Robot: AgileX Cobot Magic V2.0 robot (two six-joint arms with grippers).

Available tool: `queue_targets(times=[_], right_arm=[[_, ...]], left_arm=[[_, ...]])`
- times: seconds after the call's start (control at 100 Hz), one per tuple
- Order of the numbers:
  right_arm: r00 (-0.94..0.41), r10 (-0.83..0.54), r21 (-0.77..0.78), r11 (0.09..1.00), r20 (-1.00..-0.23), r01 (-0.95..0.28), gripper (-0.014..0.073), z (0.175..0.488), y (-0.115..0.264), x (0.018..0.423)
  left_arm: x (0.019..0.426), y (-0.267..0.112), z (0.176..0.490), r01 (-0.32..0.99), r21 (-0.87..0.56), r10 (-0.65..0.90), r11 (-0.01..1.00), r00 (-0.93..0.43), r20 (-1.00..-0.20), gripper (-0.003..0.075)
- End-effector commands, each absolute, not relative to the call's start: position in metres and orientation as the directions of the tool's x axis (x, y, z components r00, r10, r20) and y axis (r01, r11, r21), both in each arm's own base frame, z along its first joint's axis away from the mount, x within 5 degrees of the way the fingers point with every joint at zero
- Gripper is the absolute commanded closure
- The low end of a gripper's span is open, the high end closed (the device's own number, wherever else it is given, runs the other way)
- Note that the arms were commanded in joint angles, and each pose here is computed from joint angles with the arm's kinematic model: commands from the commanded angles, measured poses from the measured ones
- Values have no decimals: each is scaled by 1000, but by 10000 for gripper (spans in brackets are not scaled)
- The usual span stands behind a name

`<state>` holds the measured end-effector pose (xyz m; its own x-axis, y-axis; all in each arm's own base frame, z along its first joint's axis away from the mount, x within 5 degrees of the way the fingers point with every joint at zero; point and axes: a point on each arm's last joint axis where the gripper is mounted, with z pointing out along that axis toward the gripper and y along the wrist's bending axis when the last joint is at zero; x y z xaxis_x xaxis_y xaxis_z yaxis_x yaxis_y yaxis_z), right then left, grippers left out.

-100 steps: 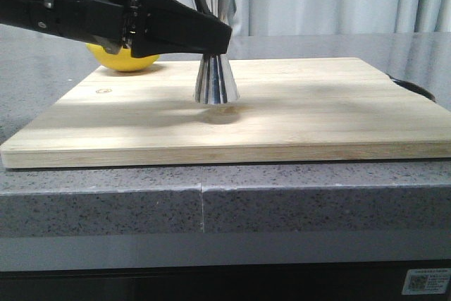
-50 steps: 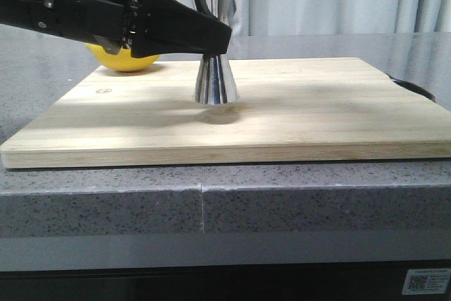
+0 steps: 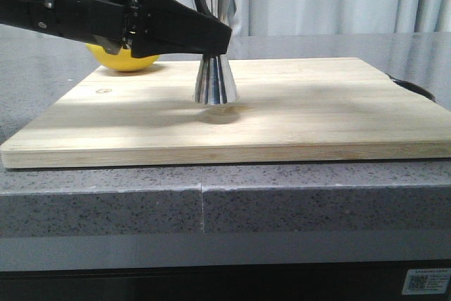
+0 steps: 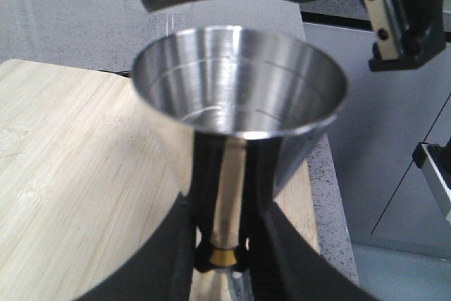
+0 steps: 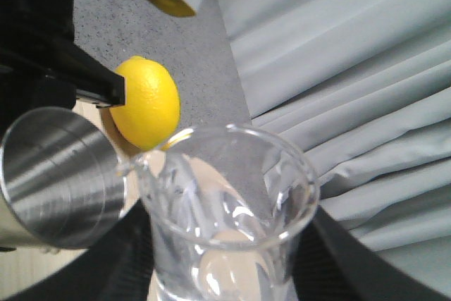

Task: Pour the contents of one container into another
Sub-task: 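Tilt the beaker with the right gripper, pouring liquid into the jigger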

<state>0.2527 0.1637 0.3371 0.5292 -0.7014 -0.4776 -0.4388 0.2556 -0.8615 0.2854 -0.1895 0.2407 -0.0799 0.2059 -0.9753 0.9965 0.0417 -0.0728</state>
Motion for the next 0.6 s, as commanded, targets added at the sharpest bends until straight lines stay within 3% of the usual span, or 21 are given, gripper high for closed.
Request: queue_targets(times=[0.0, 0.59], right_arm=[[592, -653, -878, 289, -473, -382, 403, 362, 163, 245], [612, -667, -901, 240, -424, -362, 403, 361, 163, 244]], left_arm=[[281, -192, 270, 999, -42, 102, 23, -44, -994, 739], [281, -192, 270, 999, -42, 102, 23, -44, -994, 739]])
